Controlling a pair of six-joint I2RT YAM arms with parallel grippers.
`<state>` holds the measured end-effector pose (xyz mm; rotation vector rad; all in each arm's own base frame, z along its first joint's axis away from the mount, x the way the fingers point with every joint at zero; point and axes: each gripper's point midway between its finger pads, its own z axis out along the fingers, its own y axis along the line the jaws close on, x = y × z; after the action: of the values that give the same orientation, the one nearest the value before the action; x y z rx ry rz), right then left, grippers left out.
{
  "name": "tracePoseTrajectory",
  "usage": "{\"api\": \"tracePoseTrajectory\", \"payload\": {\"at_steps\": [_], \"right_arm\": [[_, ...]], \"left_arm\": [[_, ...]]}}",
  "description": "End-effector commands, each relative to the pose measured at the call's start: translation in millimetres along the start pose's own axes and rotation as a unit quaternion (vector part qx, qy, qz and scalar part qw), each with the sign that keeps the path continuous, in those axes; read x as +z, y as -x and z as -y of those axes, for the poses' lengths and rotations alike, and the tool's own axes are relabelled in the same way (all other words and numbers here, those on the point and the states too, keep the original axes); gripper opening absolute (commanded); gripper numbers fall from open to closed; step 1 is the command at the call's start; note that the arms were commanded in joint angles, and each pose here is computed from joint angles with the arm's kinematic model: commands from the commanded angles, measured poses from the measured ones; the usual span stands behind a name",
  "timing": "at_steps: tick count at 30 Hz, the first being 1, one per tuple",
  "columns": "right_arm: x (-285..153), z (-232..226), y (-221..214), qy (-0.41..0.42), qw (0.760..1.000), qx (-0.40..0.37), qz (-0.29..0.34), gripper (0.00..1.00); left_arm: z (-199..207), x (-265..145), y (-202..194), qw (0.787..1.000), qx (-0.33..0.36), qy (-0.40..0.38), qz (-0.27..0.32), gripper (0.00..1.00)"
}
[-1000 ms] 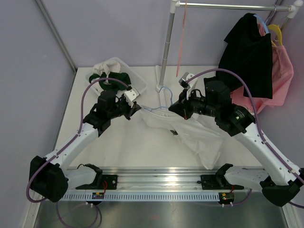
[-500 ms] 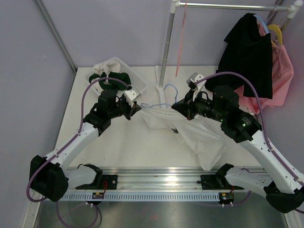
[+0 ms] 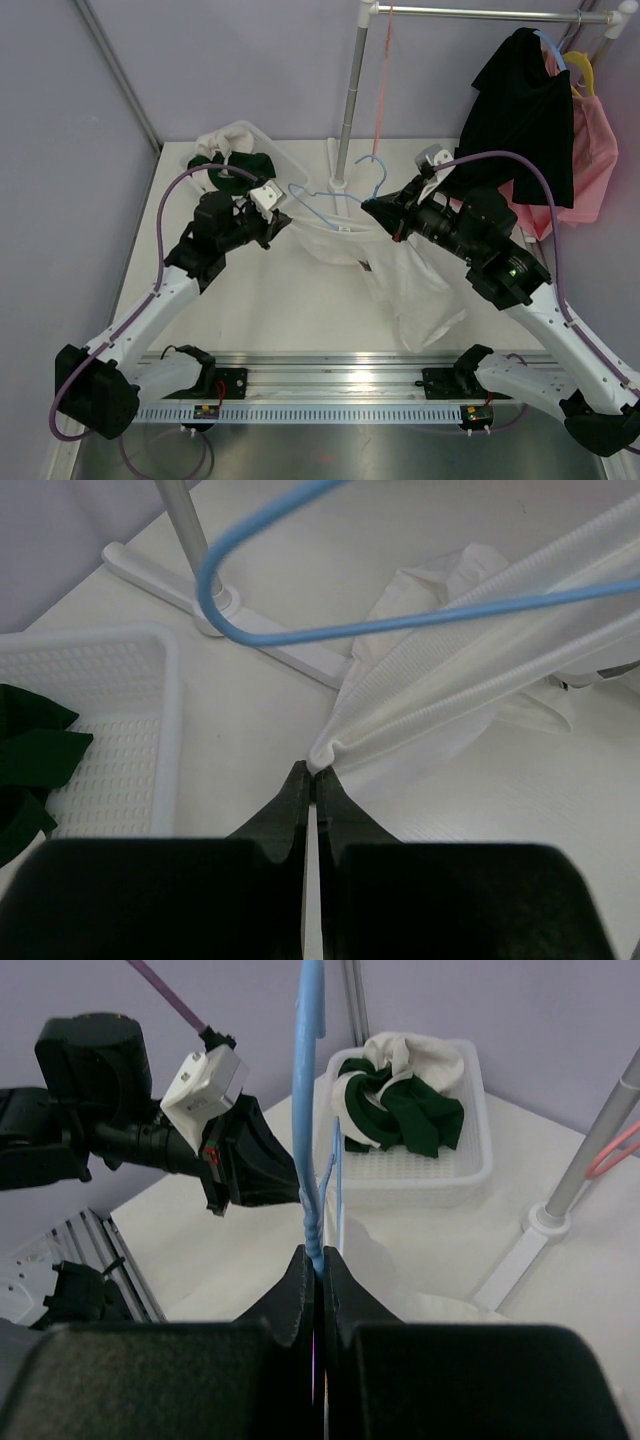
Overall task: Remove the t-shirt from the hanger
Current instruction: Remove the tshirt from the hanger
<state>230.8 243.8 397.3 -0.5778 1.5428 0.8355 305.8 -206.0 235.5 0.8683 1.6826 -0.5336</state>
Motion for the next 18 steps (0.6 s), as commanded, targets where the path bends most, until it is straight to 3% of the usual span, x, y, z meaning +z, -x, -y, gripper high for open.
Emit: {"api": "tracePoseTrajectory", "payload": {"at_steps": [1, 13, 18], "right_arm": [[1.2, -8.8, 53.9, 0.009, 0.994, 0.014, 0.104, 0.00], [23.5, -8.6, 87.4, 0.033, 0.971, 0.063, 0.227, 0.00], [43.0, -14.9, 93.4, 0.074, 0.958, 0.062, 0.270, 0.00]], "left_arm": [[-14.0, -7.5, 10.5, 0.999, 0.018, 0.033, 0.023, 0.00], [14.7, -24.2, 19.9, 0.996, 0.048, -0.022, 0.065, 0.00], [47.7, -28.6, 15.3, 0.990, 0.099, -0.077, 0.071, 0.00]]}}
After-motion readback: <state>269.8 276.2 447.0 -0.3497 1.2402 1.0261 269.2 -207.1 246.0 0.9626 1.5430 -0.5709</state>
